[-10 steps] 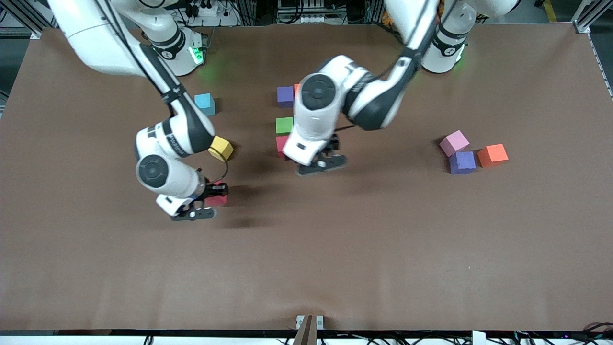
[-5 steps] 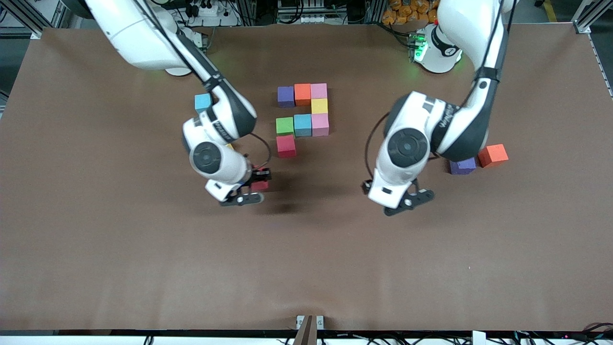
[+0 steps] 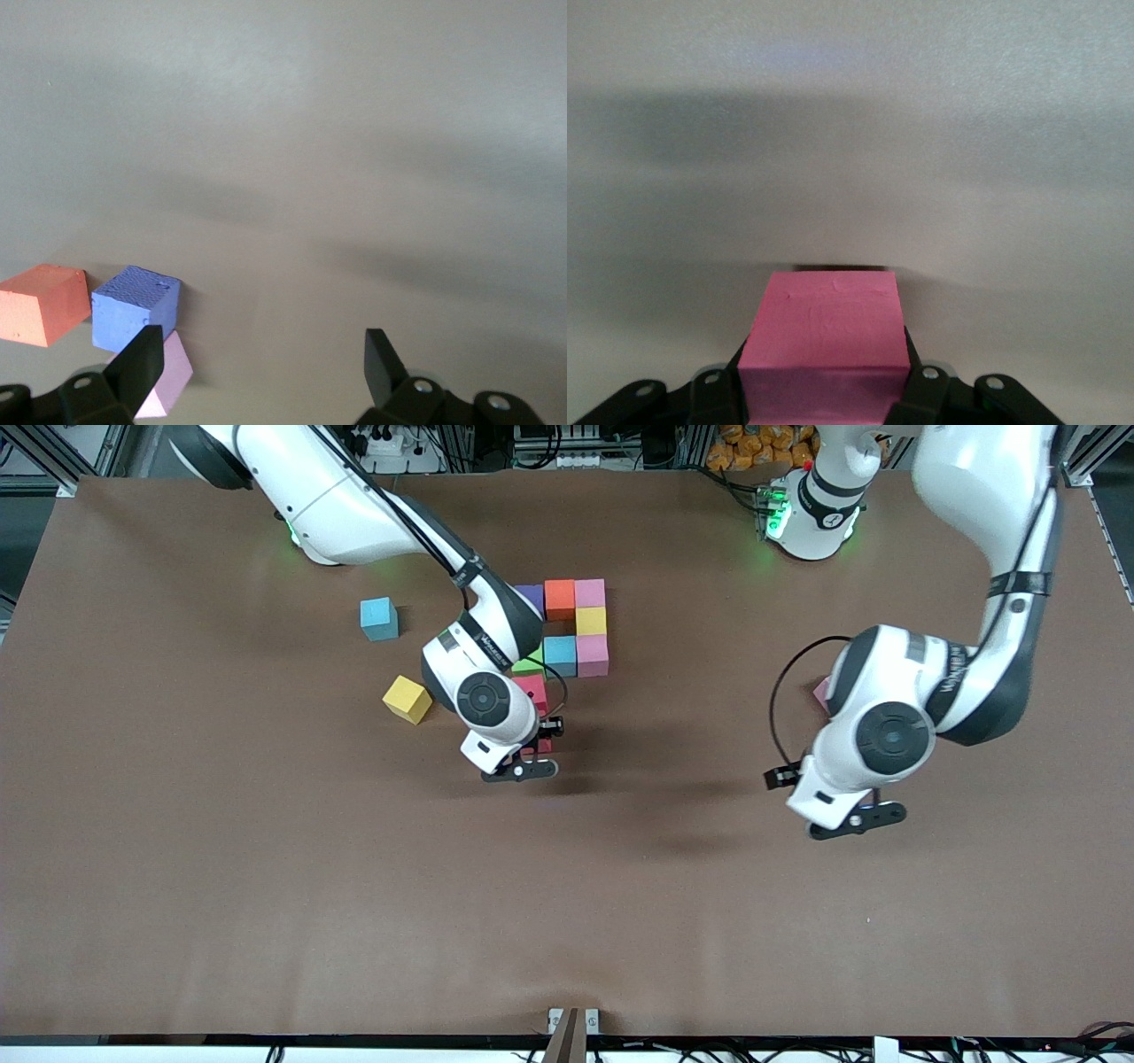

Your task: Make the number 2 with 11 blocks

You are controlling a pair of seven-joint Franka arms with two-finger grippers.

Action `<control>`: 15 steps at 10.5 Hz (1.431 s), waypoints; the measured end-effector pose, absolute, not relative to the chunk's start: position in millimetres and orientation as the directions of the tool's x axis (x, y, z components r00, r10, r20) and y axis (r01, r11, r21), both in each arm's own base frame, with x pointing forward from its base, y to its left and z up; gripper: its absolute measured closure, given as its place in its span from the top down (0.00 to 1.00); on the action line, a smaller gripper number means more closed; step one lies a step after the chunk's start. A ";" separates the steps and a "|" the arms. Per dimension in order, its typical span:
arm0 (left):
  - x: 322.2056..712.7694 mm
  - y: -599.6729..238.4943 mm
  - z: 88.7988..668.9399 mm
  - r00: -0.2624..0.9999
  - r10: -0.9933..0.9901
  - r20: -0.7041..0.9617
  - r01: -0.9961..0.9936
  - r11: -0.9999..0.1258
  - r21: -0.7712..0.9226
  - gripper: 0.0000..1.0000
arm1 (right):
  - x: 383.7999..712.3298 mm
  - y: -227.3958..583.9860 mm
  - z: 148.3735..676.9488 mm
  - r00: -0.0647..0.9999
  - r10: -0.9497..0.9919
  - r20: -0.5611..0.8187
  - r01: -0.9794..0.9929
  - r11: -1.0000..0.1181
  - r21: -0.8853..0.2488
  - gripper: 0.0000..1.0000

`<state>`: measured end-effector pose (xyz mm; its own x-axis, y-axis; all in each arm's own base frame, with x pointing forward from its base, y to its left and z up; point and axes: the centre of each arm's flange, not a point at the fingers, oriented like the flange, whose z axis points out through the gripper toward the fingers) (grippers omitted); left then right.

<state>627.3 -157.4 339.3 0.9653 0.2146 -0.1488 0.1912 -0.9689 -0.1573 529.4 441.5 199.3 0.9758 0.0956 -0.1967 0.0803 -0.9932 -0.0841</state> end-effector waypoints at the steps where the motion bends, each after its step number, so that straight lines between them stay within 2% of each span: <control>1: 620.7 -134.0 327.2 0.966 0.192 -0.173 0.169 -0.975 -0.141 1.00 | 529.8 442.7 196.5 0.976 0.106 -0.191 0.095 -0.993 -0.068 0.60; 5: 596.5 -53.2 279.7 0.975 0.076 -0.207 0.059 -0.995 -0.085 1.00 | 529.4 440.8 196.7 0.976 0.103 -0.193 0.100 -0.995 -0.021 0.60; 10: 560.4 -34.9 240.3 0.964 0.046 -0.261 0.027 -0.997 -0.074 1.00 | 525.1 443.6 196.3 0.977 0.065 -0.205 0.066 -0.998 0.000 0.60; 15: 545.5 -15.7 224.2 0.953 -0.003 -0.304 -0.020 -0.998 -0.052 1.00 | 513.2 454.2 195.8 0.972 0.080 -0.222 0.084 -0.996 0.011 0.60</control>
